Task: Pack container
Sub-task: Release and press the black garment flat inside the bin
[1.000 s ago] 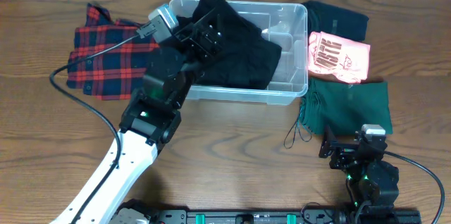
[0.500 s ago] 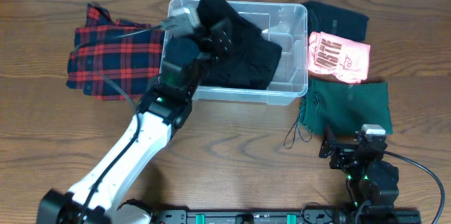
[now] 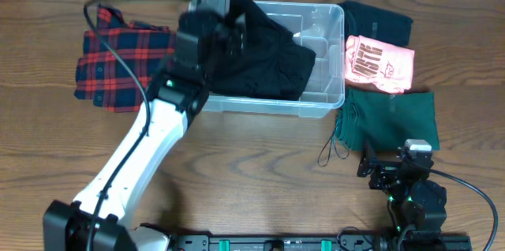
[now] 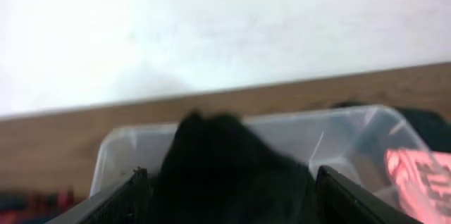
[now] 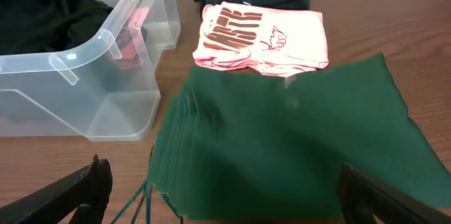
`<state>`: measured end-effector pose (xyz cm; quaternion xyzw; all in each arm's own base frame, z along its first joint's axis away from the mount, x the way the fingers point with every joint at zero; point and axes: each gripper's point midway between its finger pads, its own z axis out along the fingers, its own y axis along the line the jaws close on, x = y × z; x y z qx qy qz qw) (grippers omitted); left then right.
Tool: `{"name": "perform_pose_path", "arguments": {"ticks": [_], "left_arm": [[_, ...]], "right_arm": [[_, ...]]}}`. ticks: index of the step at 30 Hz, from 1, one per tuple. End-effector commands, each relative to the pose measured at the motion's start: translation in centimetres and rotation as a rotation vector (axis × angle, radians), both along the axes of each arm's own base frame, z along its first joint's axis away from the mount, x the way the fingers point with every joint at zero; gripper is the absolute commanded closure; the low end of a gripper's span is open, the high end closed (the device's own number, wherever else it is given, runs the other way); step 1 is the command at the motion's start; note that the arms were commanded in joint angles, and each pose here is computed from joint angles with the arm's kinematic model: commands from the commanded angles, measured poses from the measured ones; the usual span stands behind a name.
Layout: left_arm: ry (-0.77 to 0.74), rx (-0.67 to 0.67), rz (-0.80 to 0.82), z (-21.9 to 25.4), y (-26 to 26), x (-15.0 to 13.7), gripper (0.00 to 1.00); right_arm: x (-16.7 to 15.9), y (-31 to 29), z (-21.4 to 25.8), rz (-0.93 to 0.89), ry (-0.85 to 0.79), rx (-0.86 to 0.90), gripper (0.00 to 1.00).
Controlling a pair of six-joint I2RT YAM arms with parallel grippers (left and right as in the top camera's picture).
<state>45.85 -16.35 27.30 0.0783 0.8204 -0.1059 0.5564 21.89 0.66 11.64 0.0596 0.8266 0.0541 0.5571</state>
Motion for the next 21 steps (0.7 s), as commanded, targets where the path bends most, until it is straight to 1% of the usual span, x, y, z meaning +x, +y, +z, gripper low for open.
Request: {"name": "perform_pose_path", "arguments": {"ticks": [1, 8, 9, 11, 14, 16, 17, 21], "left_arm": [[0.031, 0.054, -0.074, -3.0, -1.7, 2.0, 0.24], [0.12, 0.081, -0.082, -11.6, -3.1, 5.2, 0.26], [0.131, 0.085, -0.082, -12.7, -3.2, 5.4, 0.28], [0.172, 0.095, -0.08, -15.2, -3.2, 5.6, 0.31], [0.292, 0.112, -0.068, -19.3, -2.8, 4.7, 0.33], [0.38, 0.14, -0.066, -21.7, -2.4, 3.5, 0.37], [0.422, 0.146, -0.056, -22.7, -2.1, 2.9, 0.4], [0.566, 0.122, 0.028, -24.7, -0.8, 0.7, 0.42]], "right_arm": [[0.0, 0.1, 0.0, 0.003, -0.002, 0.01, 0.01], [0.0, 0.1, 0.0, 0.003, -0.002, 0.01, 0.01], [0.0, 0.1, 0.0, 0.003, -0.002, 0.01, 0.01], [0.0, 0.1, 0.0, 0.003, -0.002, 0.01, 0.01], [0.0, 0.1, 0.0, 0.003, -0.002, 0.01, 0.01], [0.0, 0.1, 0.0, 0.003, -0.002, 0.01, 0.01], [0.0, 0.1, 0.0, 0.003, -0.002, 0.01, 0.01], [0.0, 0.1, 0.0, 0.003, -0.002, 0.01, 0.01]]}}
